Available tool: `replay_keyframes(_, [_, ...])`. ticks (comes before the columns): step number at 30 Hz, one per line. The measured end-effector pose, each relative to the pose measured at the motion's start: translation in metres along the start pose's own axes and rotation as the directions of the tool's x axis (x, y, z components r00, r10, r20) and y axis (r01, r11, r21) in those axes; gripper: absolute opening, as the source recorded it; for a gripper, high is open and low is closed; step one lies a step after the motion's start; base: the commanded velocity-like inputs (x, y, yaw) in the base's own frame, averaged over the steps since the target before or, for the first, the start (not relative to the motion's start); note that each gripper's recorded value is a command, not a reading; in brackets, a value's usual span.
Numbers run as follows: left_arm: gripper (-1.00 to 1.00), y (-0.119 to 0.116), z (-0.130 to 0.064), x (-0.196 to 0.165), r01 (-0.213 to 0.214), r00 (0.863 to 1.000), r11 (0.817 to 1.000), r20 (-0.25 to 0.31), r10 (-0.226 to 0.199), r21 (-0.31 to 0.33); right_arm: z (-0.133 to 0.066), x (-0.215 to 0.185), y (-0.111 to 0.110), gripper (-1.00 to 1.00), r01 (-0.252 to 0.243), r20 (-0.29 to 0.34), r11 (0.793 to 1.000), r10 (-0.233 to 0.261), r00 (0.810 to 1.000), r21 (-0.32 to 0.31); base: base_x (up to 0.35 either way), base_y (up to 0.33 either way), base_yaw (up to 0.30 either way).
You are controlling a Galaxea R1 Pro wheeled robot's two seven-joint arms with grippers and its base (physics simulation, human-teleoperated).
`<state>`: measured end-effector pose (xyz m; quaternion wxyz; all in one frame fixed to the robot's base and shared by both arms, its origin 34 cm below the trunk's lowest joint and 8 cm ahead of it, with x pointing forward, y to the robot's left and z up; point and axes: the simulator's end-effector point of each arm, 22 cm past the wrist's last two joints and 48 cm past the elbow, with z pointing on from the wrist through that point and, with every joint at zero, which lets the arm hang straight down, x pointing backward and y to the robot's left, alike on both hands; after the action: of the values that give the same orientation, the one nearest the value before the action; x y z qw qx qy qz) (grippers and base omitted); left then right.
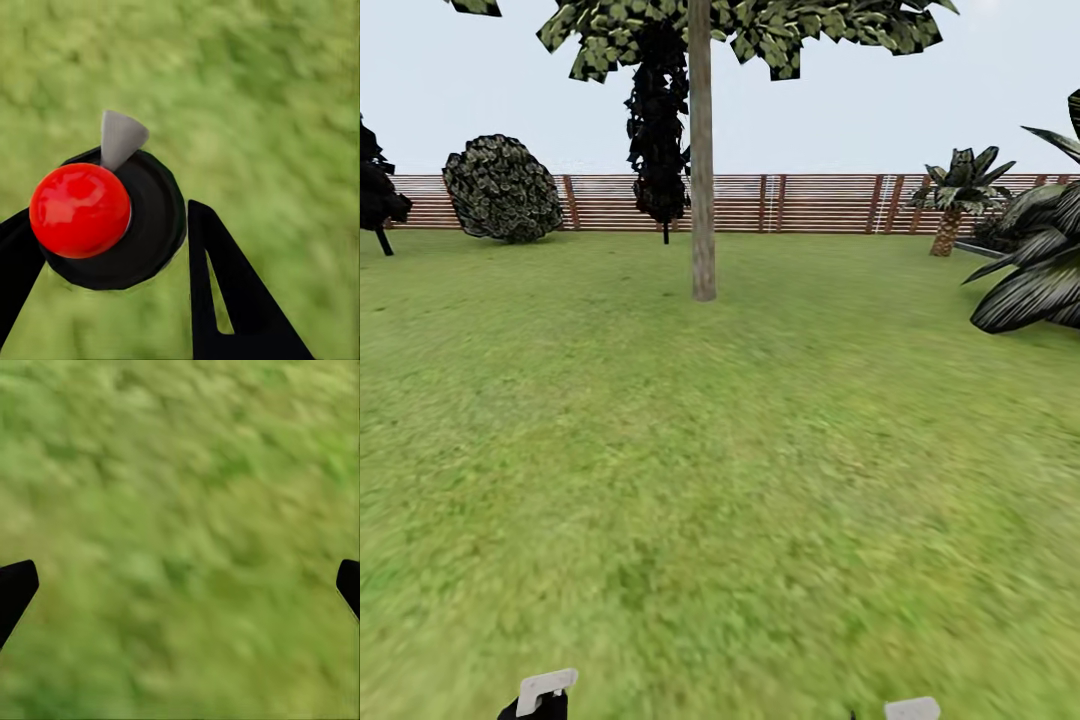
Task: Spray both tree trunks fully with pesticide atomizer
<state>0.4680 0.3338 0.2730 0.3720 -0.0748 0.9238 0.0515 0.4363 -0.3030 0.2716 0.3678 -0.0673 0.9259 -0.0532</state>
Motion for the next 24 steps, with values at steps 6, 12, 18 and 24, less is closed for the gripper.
replay_keyframes(6, [-1.00,0.0000,0.0000,0.0000,0.000,1.000,1.000,0.000,0.000,0.000,0.0000,0.0000,0.0000,1.00,0.000,0.000,1.000,0.000,1.000,0.000,0.339,0.000,0.000])
replay_keyframes(12, [-1.00,0.0000,0.0000,0.0000,0.000,1.000,1.000,0.000,0.000,0.000,0.0000,0.0000,0.0000,1.00,0.000,0.000,1.000,0.000,1.000,0.000,0.339,0.000,0.000])
replay_keyframes(18, [-1.00,0.0000,0.0000,0.0000,0.001,1.000,1.000,0.000,-0.001,0.000,-0.0001,0.0005,0.0001,1.00,0.000,-0.001,1.000,0.000,1.000,0.000,0.339,0.000,0.000])
replay_keyframes(24, [-1.00,0.0000,0.0000,0.0000,0.001,1.000,1.000,0.000,-0.001,0.000,0.0000,0.0002,0.0000,1.00,0.000,-0.001,1.000,0.000,1.000,0.000,0.339,0.000,0.000])
